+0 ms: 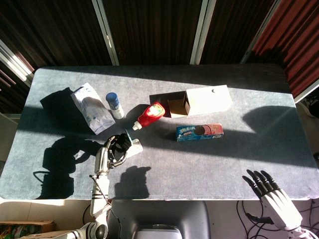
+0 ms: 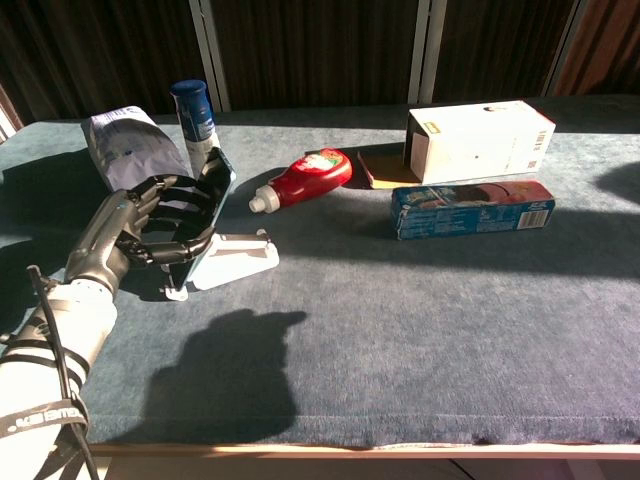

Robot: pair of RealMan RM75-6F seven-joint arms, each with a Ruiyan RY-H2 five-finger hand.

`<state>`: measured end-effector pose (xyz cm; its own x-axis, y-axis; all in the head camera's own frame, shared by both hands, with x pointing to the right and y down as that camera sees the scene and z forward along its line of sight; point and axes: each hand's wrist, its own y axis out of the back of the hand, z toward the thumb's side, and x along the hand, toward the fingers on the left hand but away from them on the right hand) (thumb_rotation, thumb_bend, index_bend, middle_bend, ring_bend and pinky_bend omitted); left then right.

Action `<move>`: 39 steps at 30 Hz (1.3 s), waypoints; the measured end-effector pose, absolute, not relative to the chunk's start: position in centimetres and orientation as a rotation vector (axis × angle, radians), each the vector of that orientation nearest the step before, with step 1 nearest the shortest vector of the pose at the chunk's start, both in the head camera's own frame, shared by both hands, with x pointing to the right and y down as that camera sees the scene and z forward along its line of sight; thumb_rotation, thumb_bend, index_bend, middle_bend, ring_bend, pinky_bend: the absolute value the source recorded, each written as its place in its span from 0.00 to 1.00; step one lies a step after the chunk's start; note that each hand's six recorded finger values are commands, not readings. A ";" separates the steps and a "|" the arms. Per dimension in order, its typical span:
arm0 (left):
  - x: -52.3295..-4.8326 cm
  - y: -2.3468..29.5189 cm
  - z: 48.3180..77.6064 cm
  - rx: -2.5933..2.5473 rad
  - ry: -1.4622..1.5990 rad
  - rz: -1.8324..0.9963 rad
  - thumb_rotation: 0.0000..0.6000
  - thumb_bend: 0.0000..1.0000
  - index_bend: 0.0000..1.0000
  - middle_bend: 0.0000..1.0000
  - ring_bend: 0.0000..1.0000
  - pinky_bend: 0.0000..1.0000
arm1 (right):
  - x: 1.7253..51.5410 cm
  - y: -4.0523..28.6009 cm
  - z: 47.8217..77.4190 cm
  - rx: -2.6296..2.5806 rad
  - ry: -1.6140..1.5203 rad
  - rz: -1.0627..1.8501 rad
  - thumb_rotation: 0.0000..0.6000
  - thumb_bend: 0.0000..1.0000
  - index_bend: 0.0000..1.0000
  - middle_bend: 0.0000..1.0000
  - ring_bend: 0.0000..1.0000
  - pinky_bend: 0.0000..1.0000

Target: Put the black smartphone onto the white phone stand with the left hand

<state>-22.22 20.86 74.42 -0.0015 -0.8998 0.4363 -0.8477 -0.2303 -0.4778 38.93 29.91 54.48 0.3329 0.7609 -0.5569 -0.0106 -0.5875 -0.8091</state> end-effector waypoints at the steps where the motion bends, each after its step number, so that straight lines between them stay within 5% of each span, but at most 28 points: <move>1: -22.3 20.9 74.5 -2.163 1.898 -1.052 1.00 0.48 0.88 1.00 0.69 0.24 | 38.9 29.9 54.5 -1.859 -0.664 1.323 1.00 0.25 0.00 0.00 0.00 0.00; 10: -22.4 21.2 75.0 -2.187 1.873 -1.071 1.00 0.46 0.77 0.97 0.65 0.23 | 38.9 29.9 54.5 -1.857 -0.662 1.326 1.00 0.25 0.00 0.00 0.00 0.00; 22: -22.3 21.3 75.3 -2.223 1.844 -1.067 1.00 0.44 0.60 0.72 0.47 0.15 | 39.0 29.9 54.5 -1.858 -0.664 1.324 1.00 0.25 0.00 0.00 0.00 0.00; 39: -22.0 21.5 75.6 -2.255 1.826 -1.079 1.00 0.38 0.17 0.19 0.09 0.05 | 39.0 29.9 54.3 -1.859 -0.667 1.320 1.00 0.25 0.00 0.00 0.00 0.00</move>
<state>-22.02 21.46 75.60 0.0615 -0.8747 0.4808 -0.8430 -0.3034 -0.4441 39.04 29.88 54.31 0.3327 0.7634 -0.5536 -0.0070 -0.5851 -0.8110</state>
